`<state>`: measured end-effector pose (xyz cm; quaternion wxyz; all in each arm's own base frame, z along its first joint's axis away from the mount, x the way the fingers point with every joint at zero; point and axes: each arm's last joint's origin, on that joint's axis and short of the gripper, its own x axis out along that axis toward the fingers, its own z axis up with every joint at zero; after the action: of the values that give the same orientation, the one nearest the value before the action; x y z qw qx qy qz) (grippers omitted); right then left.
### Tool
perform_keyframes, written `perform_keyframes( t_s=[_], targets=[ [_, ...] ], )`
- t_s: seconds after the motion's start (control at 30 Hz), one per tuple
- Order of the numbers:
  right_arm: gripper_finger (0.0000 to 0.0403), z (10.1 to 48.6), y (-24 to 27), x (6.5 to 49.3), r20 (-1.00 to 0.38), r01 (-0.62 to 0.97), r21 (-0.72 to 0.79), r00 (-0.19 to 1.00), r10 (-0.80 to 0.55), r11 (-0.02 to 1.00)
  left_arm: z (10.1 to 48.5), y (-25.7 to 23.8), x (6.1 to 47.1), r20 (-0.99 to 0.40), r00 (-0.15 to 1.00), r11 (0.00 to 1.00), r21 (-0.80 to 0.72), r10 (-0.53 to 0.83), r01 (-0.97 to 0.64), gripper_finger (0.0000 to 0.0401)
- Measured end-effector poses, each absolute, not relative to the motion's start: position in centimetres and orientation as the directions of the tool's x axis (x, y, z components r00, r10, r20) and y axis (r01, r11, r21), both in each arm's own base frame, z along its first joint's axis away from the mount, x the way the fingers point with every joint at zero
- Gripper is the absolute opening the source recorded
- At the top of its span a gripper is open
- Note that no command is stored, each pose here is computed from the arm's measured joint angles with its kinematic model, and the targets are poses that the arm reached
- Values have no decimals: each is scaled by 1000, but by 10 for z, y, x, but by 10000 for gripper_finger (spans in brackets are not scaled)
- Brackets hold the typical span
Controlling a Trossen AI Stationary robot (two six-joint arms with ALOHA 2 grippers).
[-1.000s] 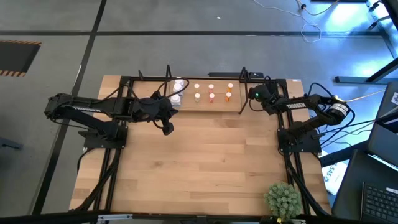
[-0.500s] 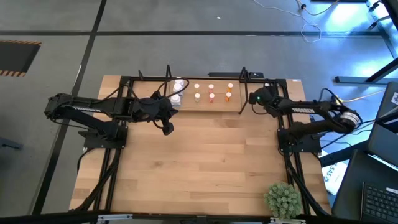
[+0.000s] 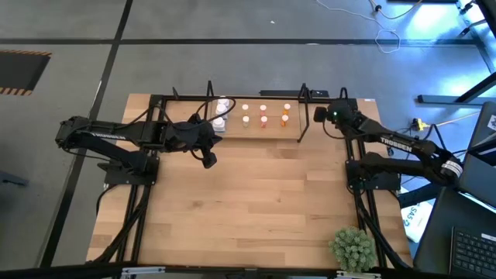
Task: Pick and place medicine bottles onto shelf by color
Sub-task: Put the orange pill bottle on the shelf aligned with the other orange pill bottles
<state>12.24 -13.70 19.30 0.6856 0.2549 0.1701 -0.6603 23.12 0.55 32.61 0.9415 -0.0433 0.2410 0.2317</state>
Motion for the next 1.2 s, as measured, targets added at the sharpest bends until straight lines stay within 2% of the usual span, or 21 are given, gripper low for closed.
perform_keyframes(
  t_s=[0.37, 0.63, 0.83, 1.2],
  targets=[
    [3, 221, -164, 113, -730, 982, 176, 80, -679, -74, 326, 5, 231, -474, 777, 889, 30, 415, -457, 0],
    [4, 221, -178, 123, -849, 989, 89, 14, -528, -117, 326, 5, 231, -474, 777, 889, 30, 415, -457, 0],
    [4, 227, -182, 129, -906, 995, 44, 0, -424, -95, 326, 5, 231, -474, 777, 889, 30, 415, -457, 0],
    [5, 286, -197, 143, -849, 980, 188, 133, -511, -57, 326, 5, 231, -474, 777, 889, 30, 415, -457, 0]
  ],
)
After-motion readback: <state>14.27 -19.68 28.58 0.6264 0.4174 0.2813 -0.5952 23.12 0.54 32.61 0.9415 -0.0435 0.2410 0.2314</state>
